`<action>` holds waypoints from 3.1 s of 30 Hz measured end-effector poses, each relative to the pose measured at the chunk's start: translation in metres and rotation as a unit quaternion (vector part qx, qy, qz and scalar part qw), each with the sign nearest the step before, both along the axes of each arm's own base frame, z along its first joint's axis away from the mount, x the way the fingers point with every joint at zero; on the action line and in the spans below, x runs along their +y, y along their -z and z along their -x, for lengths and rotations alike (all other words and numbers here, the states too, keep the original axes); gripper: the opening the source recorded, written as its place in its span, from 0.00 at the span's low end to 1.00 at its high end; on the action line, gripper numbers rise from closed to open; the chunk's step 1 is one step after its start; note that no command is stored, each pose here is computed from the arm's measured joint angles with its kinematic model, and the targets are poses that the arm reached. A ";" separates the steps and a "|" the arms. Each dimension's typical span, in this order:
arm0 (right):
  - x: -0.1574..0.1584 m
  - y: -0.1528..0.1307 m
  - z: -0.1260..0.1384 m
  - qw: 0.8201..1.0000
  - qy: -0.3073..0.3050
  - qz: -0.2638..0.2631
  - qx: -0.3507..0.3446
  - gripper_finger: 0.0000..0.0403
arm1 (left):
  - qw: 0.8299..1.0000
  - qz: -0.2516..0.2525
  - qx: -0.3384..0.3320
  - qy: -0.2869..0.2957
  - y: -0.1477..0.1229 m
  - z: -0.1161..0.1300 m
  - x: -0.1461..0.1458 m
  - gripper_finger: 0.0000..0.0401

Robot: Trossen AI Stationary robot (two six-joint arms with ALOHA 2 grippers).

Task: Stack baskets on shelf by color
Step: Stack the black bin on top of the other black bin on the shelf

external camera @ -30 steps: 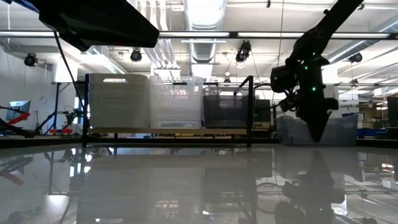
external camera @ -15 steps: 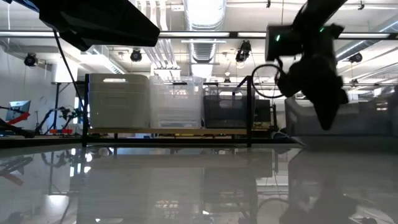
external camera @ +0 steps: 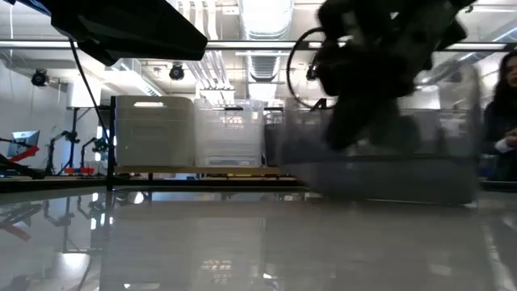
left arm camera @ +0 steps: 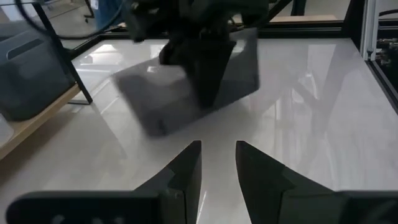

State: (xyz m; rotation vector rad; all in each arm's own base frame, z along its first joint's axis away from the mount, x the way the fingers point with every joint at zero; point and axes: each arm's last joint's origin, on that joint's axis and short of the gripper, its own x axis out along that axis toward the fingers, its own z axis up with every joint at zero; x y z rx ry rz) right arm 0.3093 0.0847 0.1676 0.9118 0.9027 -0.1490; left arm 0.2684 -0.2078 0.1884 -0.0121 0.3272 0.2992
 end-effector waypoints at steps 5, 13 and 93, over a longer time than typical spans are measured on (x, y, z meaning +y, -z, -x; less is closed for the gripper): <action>-0.004 0.014 -0.027 0.995 -0.010 -0.002 -0.097 0.28 | 1.000 0.000 0.000 0.000 0.000 0.000 0.000 0.21; -0.018 -0.035 -0.047 0.955 -0.157 0.028 -0.249 0.44 | 1.000 0.004 0.000 0.001 0.000 0.000 0.000 0.21; -0.056 -0.183 -0.045 0.766 -0.296 0.570 -0.036 0.02 | 0.996 -0.040 -0.044 0.070 -0.030 0.090 -0.042 0.21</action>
